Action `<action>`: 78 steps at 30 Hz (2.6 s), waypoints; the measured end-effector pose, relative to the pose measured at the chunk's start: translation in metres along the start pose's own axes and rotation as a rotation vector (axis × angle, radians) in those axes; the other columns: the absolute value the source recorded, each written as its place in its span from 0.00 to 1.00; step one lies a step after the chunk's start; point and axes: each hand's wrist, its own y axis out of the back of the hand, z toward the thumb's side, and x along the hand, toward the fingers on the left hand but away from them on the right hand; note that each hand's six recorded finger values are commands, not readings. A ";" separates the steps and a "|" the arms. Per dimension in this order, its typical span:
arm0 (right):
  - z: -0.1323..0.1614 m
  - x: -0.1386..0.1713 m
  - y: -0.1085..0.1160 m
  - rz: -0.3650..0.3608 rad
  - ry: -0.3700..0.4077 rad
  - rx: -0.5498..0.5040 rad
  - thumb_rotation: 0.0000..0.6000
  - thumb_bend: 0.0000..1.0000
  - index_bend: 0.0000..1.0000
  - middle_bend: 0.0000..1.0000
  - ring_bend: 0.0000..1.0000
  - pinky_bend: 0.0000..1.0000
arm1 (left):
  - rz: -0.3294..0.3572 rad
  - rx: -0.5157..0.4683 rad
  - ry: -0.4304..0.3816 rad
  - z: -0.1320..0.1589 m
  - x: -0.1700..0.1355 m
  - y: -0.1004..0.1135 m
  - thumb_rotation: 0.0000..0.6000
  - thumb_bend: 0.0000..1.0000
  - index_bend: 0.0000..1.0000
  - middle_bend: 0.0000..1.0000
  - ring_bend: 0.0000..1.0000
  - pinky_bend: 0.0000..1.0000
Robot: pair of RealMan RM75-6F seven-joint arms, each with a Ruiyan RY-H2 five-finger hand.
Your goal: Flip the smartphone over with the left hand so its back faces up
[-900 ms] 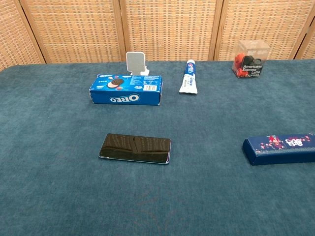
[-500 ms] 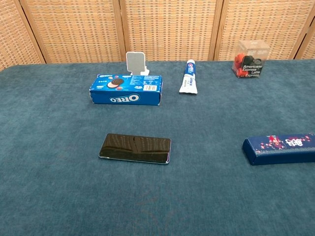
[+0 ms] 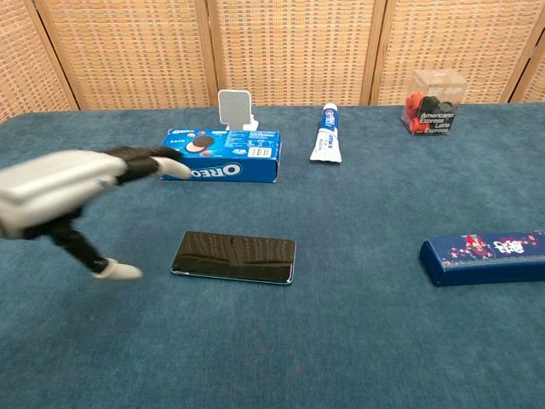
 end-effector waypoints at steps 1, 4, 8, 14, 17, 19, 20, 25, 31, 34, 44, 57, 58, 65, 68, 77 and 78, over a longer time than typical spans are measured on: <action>0.000 0.000 -0.001 0.002 -0.001 0.001 1.00 0.00 0.05 0.00 0.00 0.00 | -0.012 0.008 -0.003 0.004 0.007 -0.004 1.00 0.19 0.19 0.00 0.00 0.00; -0.001 -0.001 -0.002 0.007 -0.005 0.003 1.00 0.00 0.05 0.00 0.00 0.00 | -0.042 0.038 -0.004 0.012 0.028 -0.017 1.00 0.24 0.22 0.00 0.00 0.00; -0.002 -0.002 -0.004 0.013 -0.008 0.003 1.00 0.00 0.05 0.00 0.00 0.00 | -0.061 0.063 -0.001 0.022 0.052 -0.028 1.00 0.26 0.23 0.00 0.00 0.00; -0.004 -0.004 -0.005 0.017 -0.014 0.003 1.00 0.00 0.05 0.00 0.00 0.00 | -0.086 0.073 -0.001 0.031 0.068 -0.039 1.00 0.26 0.22 0.00 0.00 0.00; -0.005 -0.005 -0.005 0.018 -0.019 0.001 1.00 0.00 0.05 0.00 0.00 0.00 | -0.097 0.075 0.001 0.033 0.071 -0.044 1.00 0.26 0.22 0.00 0.00 0.00; -0.006 -0.006 -0.005 0.019 -0.020 0.000 1.00 0.00 0.05 0.00 0.00 0.00 | -0.101 0.074 0.004 0.034 0.072 -0.047 1.00 0.26 0.22 0.00 0.00 0.00; -0.006 -0.006 -0.006 0.019 -0.021 0.000 1.00 0.00 0.05 0.00 0.00 0.00 | -0.103 0.071 0.006 0.034 0.072 -0.049 1.00 0.26 0.22 0.00 0.00 0.00; -0.006 -0.007 -0.006 0.023 -0.021 -0.001 1.00 0.00 0.05 0.00 0.00 0.00 | -0.108 0.064 0.011 0.035 0.076 -0.055 1.00 0.26 0.22 0.00 0.00 0.00; -0.007 -0.007 -0.007 0.024 -0.023 0.000 1.00 0.00 0.05 0.00 0.00 0.00 | -0.108 0.054 0.009 0.039 0.080 -0.061 1.00 0.26 0.22 0.00 0.00 0.00; -0.007 -0.007 -0.007 0.024 -0.024 0.000 1.00 0.00 0.05 0.00 0.00 0.00 | -0.107 0.051 0.010 0.040 0.083 -0.063 1.00 0.28 0.22 0.00 0.00 0.00; -0.007 -0.008 -0.007 0.026 -0.024 -0.002 1.00 0.00 0.05 0.00 0.00 0.00 | -0.108 0.052 0.006 0.045 0.089 -0.066 1.00 0.45 0.29 0.00 0.00 0.00; -0.008 -0.008 -0.007 0.029 -0.023 -0.002 1.00 0.00 0.05 0.00 0.00 0.00 | -0.091 0.081 0.018 0.042 0.099 -0.054 1.00 0.67 0.35 0.00 0.00 0.00; -0.008 -0.008 -0.008 0.029 -0.023 -0.002 1.00 0.00 0.05 0.00 0.00 0.00 | -0.089 0.084 0.019 0.042 0.101 -0.052 1.00 0.68 0.35 0.00 0.00 0.00; -0.009 -0.009 -0.009 0.033 -0.029 0.001 1.00 0.00 0.05 0.00 0.00 0.00 | -0.086 0.124 0.034 0.041 0.110 -0.041 1.00 0.67 0.35 0.00 0.00 0.00; -0.009 -0.009 -0.010 0.037 -0.030 0.004 1.00 0.00 0.05 0.00 0.00 0.00 | -0.083 0.133 0.039 0.043 0.115 -0.036 1.00 0.67 0.35 0.00 0.00 0.00; -0.009 -0.010 -0.014 0.048 -0.033 0.010 1.00 0.00 0.05 0.00 0.00 0.00 | -0.051 0.142 0.034 0.054 0.145 -0.017 1.00 0.63 0.19 0.00 0.00 0.00; -0.009 -0.011 -0.014 0.048 -0.034 0.010 1.00 0.00 0.05 0.00 0.00 0.00 | -0.049 0.143 0.036 0.055 0.148 -0.016 1.00 0.62 0.15 0.00 0.00 0.00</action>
